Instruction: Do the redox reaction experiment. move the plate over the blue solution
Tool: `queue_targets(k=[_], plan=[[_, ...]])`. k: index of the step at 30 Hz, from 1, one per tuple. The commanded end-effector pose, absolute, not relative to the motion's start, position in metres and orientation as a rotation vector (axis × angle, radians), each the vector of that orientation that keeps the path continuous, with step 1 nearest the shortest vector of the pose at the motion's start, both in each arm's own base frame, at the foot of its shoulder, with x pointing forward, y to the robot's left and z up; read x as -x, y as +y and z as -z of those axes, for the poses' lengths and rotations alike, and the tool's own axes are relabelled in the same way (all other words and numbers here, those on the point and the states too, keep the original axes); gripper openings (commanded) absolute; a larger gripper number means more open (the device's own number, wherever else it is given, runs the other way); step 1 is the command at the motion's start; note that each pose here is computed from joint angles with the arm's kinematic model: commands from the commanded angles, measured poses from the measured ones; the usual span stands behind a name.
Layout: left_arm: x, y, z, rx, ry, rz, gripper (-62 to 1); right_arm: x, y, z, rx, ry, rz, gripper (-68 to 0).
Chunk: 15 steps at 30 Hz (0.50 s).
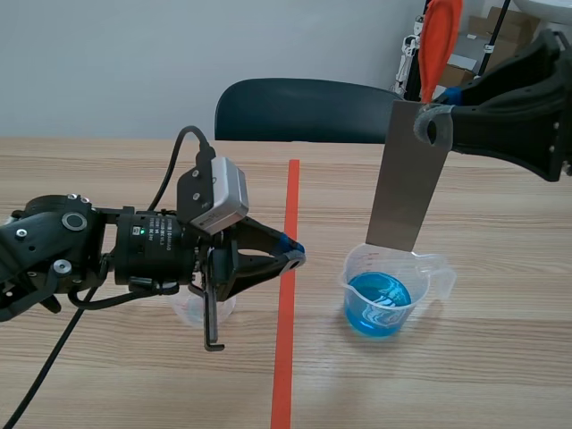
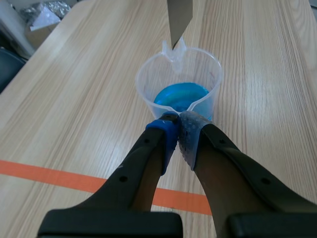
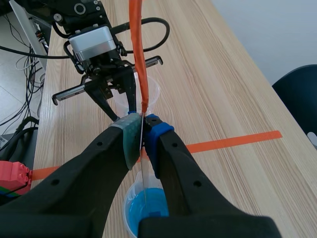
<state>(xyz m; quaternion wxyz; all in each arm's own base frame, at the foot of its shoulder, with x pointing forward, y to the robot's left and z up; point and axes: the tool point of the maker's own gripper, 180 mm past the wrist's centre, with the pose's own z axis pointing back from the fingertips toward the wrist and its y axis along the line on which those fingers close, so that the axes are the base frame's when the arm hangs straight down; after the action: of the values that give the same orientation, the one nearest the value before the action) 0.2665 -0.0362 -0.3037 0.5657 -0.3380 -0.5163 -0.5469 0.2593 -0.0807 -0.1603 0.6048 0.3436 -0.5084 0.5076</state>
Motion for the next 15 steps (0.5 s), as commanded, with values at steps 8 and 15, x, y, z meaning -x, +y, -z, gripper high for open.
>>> queue_targets(k=[8,15], plan=[[-0.2715,-0.0416,0.2957,0.823,-1.244,1.262,-56.9,-0.2603,-0.0815,0.1510,-0.804,-1.197,-1.172,-66.9],[-0.2756,-0.0415,0.2920,0.816,-1.255,1.269,-56.9,-0.2603,-0.0816,0.1510,-0.803,-1.197,-1.173,-66.9]])
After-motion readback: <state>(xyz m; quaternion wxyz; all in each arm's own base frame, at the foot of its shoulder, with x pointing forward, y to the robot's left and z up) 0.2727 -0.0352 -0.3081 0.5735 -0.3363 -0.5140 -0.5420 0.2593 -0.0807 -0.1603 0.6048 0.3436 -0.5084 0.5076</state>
